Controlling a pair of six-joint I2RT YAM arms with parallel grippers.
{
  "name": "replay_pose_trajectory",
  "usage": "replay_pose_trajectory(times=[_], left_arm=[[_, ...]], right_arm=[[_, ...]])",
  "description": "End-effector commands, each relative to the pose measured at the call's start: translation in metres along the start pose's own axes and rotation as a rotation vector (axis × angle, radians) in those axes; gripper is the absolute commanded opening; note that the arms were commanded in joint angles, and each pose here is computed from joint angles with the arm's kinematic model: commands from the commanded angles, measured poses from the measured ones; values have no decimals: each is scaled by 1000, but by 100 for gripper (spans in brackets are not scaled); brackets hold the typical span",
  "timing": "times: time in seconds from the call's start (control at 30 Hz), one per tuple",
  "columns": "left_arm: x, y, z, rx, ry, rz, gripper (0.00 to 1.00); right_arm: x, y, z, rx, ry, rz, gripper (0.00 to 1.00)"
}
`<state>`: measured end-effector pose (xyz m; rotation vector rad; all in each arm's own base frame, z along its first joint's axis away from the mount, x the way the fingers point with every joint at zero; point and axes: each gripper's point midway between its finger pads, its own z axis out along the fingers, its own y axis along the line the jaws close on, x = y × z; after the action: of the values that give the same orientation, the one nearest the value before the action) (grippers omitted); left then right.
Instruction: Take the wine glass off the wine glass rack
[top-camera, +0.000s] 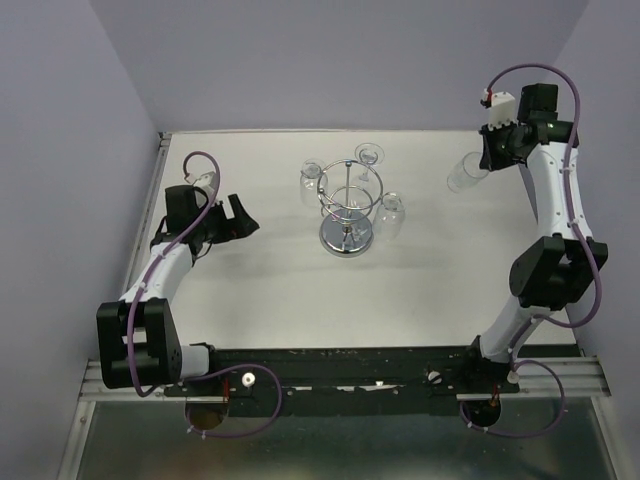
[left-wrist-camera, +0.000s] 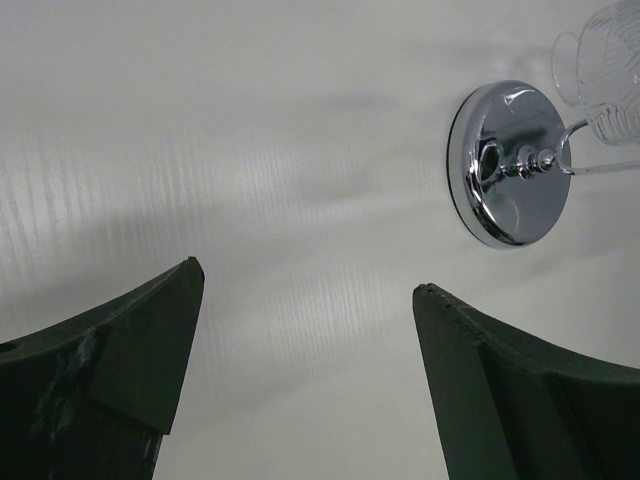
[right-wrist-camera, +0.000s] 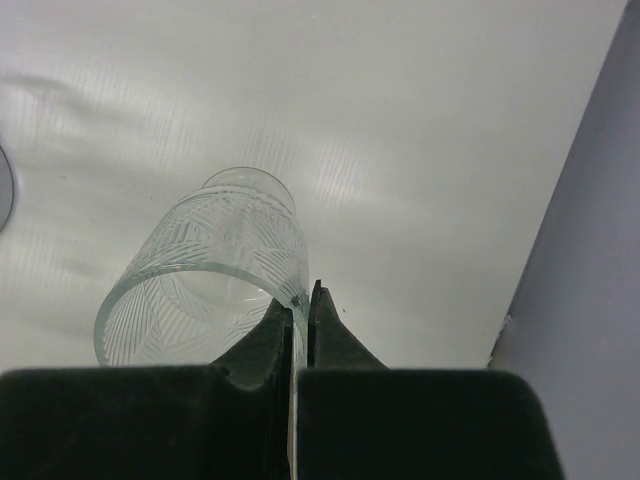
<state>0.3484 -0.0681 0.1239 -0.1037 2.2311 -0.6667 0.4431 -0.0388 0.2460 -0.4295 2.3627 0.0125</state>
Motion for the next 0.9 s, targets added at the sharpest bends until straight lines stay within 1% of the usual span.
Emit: replay_pose_trajectory(times=[0.0,0.17,0.4,0.57,0.7,0.87], left_arm=[[-5,-21,-5,71,-3,64,99],[2,-17,-9,45,8,80,99],[1,-25,-13,87,-8,99,99],[0,-20,-13,54,-14,87,99],[1,-22,-14,63,-20,92,99],[4,-19,-13,55,-11,89,99]], right_arm=[[-4,-5,8,-16,9,30,1],[11,-24,27,58,77,21,1],[26,-33,49,49,126,16,1],[37,-36,62,48,164,30,1],[39,-45,68,83,170,40,1],[38,-49,73,86,170,38,1]])
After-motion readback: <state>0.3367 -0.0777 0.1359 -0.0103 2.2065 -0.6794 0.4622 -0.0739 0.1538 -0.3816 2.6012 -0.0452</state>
